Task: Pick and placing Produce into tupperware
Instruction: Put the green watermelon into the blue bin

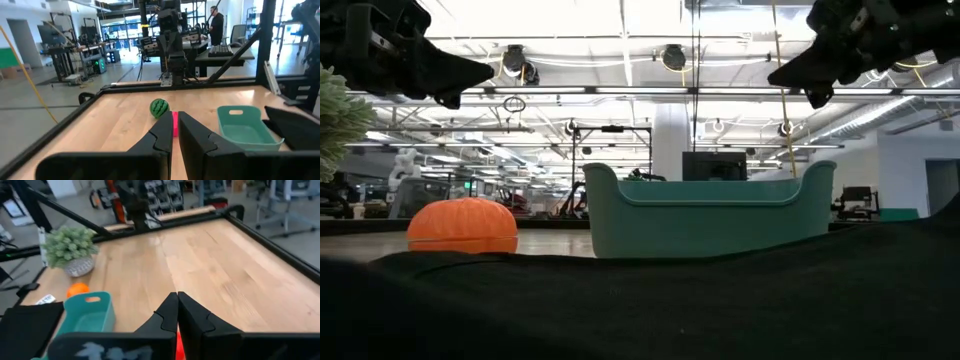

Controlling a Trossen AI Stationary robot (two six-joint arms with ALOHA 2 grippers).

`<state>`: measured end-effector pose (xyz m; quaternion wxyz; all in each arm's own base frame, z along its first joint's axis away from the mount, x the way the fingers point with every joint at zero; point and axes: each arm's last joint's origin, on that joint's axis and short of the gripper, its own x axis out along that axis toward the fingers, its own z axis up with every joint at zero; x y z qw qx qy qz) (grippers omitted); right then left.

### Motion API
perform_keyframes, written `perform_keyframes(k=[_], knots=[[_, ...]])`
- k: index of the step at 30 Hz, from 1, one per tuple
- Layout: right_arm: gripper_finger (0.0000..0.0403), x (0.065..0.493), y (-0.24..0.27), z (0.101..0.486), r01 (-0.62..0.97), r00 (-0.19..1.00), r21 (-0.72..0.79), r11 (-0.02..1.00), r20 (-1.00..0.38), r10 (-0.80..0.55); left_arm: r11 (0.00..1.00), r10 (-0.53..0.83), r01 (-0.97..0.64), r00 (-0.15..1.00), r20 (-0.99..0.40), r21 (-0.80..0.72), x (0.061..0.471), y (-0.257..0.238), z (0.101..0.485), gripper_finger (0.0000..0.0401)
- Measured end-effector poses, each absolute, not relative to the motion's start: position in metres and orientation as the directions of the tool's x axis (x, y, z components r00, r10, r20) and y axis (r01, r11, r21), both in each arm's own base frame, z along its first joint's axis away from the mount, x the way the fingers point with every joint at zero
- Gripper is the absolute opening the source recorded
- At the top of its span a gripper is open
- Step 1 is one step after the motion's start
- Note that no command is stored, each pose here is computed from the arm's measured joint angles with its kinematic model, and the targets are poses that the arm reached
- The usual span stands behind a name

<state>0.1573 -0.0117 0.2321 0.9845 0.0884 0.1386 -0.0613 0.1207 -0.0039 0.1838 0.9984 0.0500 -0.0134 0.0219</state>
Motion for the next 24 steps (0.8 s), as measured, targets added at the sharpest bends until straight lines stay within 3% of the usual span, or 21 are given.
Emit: perform_keyframes(k=[9,24], knots=[[0.0,0.163,-0.019,0.252,0.249,0.881,0.22,0.943,-0.456,-0.127,0.975,0.047,-0.059,0.997,0.059,0.215,0.121,-0.004,0.187,0.0031],[0.0,0.179,-0.022,0.266,0.363,0.727,0.239,0.9,-0.677,-0.113,0.974,0.05,-0.062,0.997,0.059,0.219,0.121,-0.004,0.187,0.0031]])
